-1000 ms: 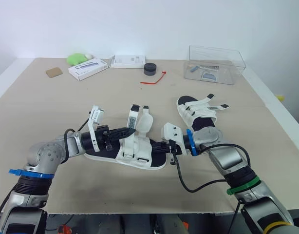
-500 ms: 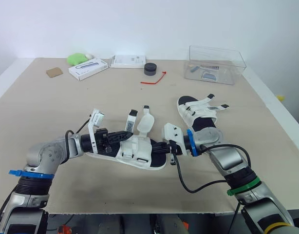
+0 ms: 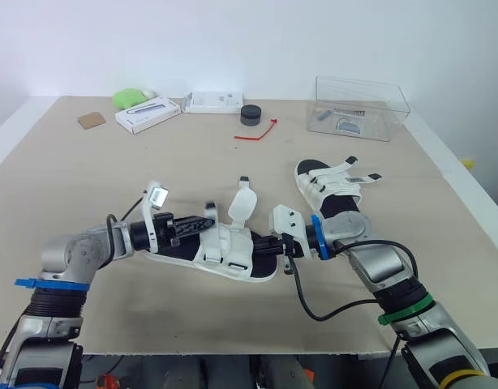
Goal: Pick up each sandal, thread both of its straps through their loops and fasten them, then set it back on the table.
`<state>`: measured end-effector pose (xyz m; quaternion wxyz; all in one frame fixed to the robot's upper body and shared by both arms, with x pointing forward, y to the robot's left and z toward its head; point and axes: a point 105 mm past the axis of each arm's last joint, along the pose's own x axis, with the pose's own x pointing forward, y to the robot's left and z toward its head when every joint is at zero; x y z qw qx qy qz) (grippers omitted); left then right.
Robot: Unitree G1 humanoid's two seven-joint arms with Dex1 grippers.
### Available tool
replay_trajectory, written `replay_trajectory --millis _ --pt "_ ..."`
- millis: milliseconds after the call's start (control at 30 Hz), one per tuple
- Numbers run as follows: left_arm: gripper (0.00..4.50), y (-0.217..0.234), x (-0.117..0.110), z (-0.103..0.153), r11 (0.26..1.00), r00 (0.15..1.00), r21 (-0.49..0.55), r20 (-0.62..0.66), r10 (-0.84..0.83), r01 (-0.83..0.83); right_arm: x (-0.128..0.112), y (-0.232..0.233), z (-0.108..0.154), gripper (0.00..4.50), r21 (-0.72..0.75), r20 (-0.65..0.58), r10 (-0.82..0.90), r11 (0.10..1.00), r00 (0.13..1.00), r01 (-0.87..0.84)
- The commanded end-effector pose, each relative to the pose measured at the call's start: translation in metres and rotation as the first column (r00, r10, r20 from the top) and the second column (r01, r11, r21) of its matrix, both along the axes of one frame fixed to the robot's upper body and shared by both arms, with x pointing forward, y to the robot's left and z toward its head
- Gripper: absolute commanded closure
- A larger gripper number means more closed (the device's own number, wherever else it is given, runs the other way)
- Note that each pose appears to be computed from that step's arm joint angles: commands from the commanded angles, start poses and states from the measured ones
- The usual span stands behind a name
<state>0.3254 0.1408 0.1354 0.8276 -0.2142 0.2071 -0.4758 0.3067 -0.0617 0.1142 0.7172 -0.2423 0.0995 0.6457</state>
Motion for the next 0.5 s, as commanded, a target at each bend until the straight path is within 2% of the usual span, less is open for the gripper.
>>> replay_trajectory --millis 33,100,233,333,400,500 --pt "0.9 0.013 0.011 0.017 0.999 0.996 0.031 0.085 0.029 -0.032 0.0 -0.006 -0.009 4.5 -0.043 -0.012 -0.014 0.999 1.0 0.013" --pt "0.08 0.018 0.016 0.021 0.997 0.992 0.062 0.117 0.038 -0.045 0.0 -0.007 -0.009 4.5 -0.044 -0.011 -0.013 0.999 1.0 0.012" --pt "0.08 0.016 0.026 0.036 0.994 0.976 0.097 0.215 0.028 -0.05 0.0 -0.006 -0.01 4.5 -0.044 -0.009 -0.01 0.999 1.0 0.01" --pt "0.08 -0.004 0.026 0.054 0.998 0.96 0.066 0.278 -0.02 0.002 0.0 -0.005 -0.009 4.5 -0.041 -0.007 -0.01 0.999 1.0 0.01" --pt "0.08 -0.019 0.023 0.051 0.996 0.953 0.081 0.294 -0.068 0.046 0.0 -0.005 -0.01 4.5 -0.04 -0.006 -0.011 0.999 1.0 0.011" --pt "0.08 -0.027 0.022 0.032 0.986 0.951 0.141 0.283 -0.121 0.084 0.0 -0.004 -0.01 4.5 -0.038 -0.003 -0.013 0.999 1.0 0.012"
